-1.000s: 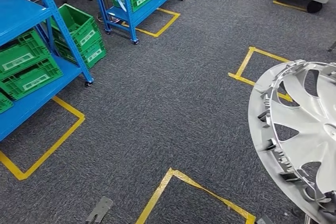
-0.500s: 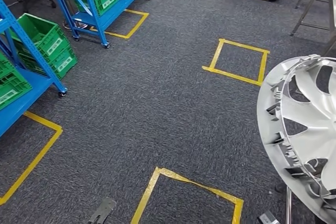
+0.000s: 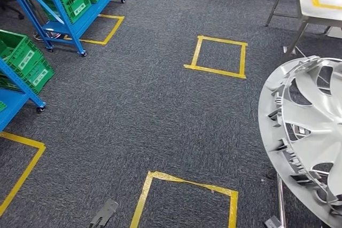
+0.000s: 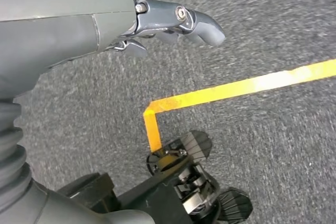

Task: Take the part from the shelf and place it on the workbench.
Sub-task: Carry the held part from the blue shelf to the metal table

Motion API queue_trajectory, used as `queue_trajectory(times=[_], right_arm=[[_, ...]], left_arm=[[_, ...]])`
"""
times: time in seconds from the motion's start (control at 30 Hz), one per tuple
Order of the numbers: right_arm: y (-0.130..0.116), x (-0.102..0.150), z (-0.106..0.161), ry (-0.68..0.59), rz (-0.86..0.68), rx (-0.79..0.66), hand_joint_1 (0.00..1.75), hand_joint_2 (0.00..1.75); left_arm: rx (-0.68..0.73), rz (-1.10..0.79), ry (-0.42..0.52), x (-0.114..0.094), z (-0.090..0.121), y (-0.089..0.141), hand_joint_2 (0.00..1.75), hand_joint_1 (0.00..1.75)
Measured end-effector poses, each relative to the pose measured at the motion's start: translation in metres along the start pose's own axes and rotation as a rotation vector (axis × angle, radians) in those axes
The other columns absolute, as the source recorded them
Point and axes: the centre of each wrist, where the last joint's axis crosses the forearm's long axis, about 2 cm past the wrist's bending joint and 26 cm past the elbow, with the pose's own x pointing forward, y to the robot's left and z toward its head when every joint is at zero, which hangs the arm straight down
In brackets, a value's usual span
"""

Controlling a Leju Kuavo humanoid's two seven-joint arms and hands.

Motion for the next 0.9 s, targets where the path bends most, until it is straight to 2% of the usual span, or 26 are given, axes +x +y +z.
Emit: queue_trajectory(times=[0.9], right_arm=[[0.0012, -0.0012, 0.0022, 0.020, 0.002, 0.009, 1.75, 1.75]], left_arm=[[0.065, -0.060, 0.026, -0.0065, 0.0042, -0.0026, 1.75, 0.00]])
